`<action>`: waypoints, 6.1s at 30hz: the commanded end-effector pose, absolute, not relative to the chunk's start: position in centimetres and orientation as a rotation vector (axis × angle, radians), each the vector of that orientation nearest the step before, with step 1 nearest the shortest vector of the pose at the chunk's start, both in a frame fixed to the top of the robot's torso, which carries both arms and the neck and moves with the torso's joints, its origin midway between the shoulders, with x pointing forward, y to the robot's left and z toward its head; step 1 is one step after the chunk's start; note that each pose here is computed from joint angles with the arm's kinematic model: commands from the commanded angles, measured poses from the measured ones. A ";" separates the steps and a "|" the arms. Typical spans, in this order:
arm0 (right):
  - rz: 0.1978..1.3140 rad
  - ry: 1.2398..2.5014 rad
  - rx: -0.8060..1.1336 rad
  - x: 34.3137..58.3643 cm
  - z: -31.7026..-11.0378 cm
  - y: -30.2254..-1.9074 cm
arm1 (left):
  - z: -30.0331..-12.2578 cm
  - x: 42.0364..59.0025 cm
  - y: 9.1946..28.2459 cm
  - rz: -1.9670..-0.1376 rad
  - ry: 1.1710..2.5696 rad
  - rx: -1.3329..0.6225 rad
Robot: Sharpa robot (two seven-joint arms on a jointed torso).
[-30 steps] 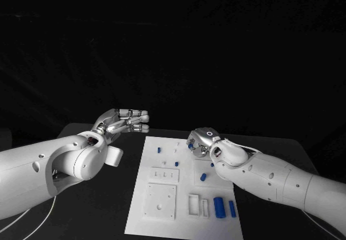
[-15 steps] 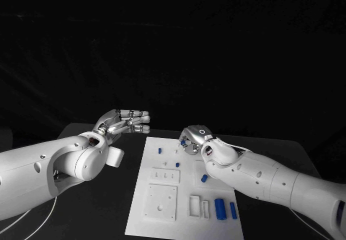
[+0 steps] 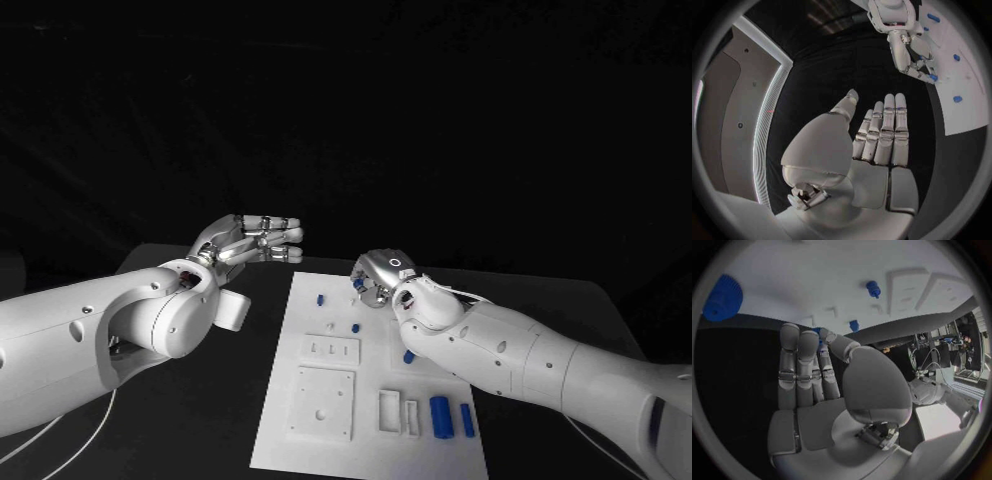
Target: Assemble the parts on the task board
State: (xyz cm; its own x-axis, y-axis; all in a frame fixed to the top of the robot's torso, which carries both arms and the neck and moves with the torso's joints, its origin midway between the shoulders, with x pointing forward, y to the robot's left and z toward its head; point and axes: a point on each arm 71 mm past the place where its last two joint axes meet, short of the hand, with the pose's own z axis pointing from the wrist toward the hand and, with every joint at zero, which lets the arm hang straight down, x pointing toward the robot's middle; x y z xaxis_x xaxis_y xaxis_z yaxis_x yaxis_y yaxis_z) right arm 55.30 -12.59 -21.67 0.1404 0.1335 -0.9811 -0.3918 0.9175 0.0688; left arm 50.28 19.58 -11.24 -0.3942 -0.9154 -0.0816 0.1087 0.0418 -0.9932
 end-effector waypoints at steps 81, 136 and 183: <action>0.304 1.358 -0.212 55.5 -22.1 -13.3 | -10.1 50.6 19.3 -1.514 1.451 -0.813; 0.316 1.446 -0.225 55.5 -23.1 -12.9 | -10.0 50.7 19.6 -1.506 1.448 -0.813; 0.423 1.539 0.000 53.6 -18.7 -23.3 | -10.1 52.0 21.9 -1.466 1.415 -0.823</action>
